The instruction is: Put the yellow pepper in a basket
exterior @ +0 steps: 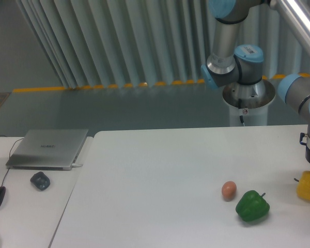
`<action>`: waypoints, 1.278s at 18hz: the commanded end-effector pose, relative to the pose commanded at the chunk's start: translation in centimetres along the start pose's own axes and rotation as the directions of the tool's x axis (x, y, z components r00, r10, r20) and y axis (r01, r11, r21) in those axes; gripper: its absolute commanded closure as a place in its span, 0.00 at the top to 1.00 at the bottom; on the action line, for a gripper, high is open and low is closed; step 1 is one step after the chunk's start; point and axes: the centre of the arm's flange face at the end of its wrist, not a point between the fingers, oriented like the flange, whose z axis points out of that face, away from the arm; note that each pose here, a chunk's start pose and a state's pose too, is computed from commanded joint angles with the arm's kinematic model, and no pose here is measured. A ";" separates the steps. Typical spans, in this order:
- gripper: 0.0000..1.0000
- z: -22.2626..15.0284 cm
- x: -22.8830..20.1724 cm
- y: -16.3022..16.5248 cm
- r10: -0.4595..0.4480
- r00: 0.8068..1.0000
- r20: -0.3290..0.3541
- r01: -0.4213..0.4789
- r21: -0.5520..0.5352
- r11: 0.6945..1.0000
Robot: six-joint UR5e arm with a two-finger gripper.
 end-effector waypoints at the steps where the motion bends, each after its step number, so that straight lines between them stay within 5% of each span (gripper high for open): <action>1: 1.00 0.2 0.1 0.1 0.000 1.000 -0.011 0.000 -0.008 1.000; 16: 1.00 2.4 -0.5 -1.4 -0.025 0.998 -0.061 0.024 -0.014 1.000; 20: 0.62 3.0 -0.4 -2.1 -0.080 0.995 -0.066 0.080 -0.009 0.997; 23: 0.49 2.8 -0.3 -2.2 -0.105 0.992 -0.064 0.104 -0.010 0.994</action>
